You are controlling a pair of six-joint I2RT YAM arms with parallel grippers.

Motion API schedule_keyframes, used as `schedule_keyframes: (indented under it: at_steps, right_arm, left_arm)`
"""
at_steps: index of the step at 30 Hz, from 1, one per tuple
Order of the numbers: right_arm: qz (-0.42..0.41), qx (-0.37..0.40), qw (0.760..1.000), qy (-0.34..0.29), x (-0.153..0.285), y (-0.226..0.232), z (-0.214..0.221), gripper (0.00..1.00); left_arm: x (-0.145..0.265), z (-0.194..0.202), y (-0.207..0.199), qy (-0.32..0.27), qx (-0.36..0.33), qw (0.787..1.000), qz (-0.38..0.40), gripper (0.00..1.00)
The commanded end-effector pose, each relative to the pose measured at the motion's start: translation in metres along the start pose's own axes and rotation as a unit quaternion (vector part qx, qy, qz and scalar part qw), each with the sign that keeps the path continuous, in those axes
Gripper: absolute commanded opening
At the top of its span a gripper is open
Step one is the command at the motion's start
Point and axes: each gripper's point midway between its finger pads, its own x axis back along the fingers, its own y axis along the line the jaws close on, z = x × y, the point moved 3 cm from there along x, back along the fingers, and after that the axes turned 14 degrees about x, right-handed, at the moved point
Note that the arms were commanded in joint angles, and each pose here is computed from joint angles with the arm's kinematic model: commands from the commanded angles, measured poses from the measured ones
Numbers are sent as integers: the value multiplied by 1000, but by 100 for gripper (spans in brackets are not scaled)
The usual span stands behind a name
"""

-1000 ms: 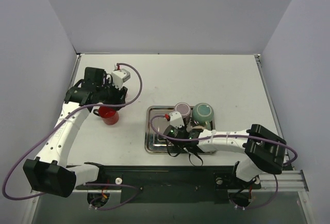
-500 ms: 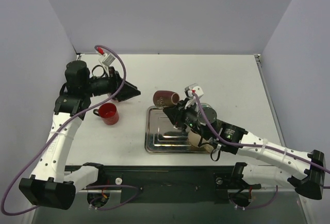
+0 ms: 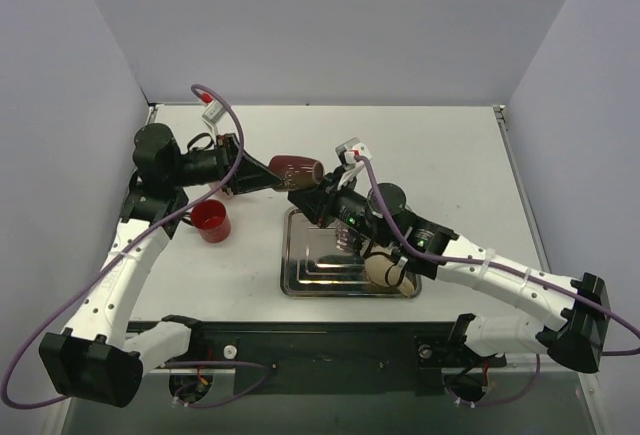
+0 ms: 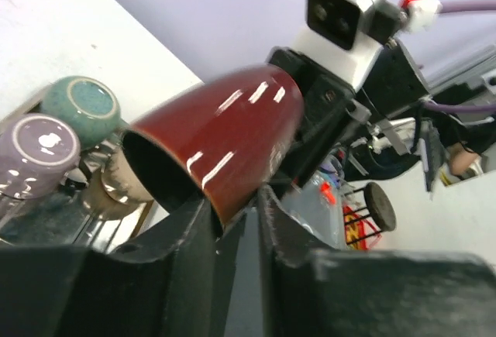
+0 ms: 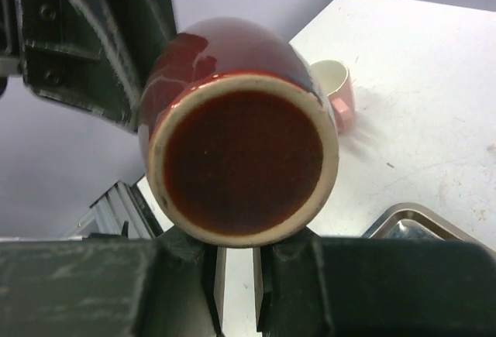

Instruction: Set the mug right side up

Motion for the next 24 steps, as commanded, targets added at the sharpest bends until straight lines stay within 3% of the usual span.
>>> schedule_keyframes:
  at_steps: [1, 2, 8, 10, 11, 13, 15, 18, 22, 24]
  right_arm:
    - [-79, -50, 993, -75, -14, 24, -42, 0]
    - [-77, -57, 992, -76, -16, 20, -42, 0]
    - [-65, -68, 995, -39, -30, 6, -18, 0]
    - [-56, -69, 996, -22, -34, 1, -8, 19]
    - [-50, -70, 996, -5, -35, -2, 2, 39]
    - [-36, -71, 997, 21, -37, -8, 16, 60]
    - [-14, -71, 996, 56, -35, -16, 37, 74]
    - [32, -55, 991, 120, -24, -31, 68, 79]
    - [71, -11, 978, 196, 2, -48, 105, 84]
    - [98, 7, 971, 219, 17, -59, 114, 84]
  left_arm:
    - [-4, 5, -29, 28, -6, 997, 73, 16]
    - [-4, 6, -28, 29, -4, 997, 73, 0]
    - [-6, -1, -7, -4, 2, 999, 32, 0]
    - [-7, -5, 8, -21, 4, 1000, -1, 0]
    - [-7, -10, 13, -32, -2, 999, -18, 0]
    - [-2, -16, 34, -58, -16, 994, -87, 0]
    - [6, -29, 60, -86, -52, 979, -179, 0]
    - [29, -39, 111, -88, -116, 931, -334, 0]
    - [47, -30, 170, -15, -160, 861, -483, 0]
    - [44, -12, 189, 34, -162, 852, -496, 0]
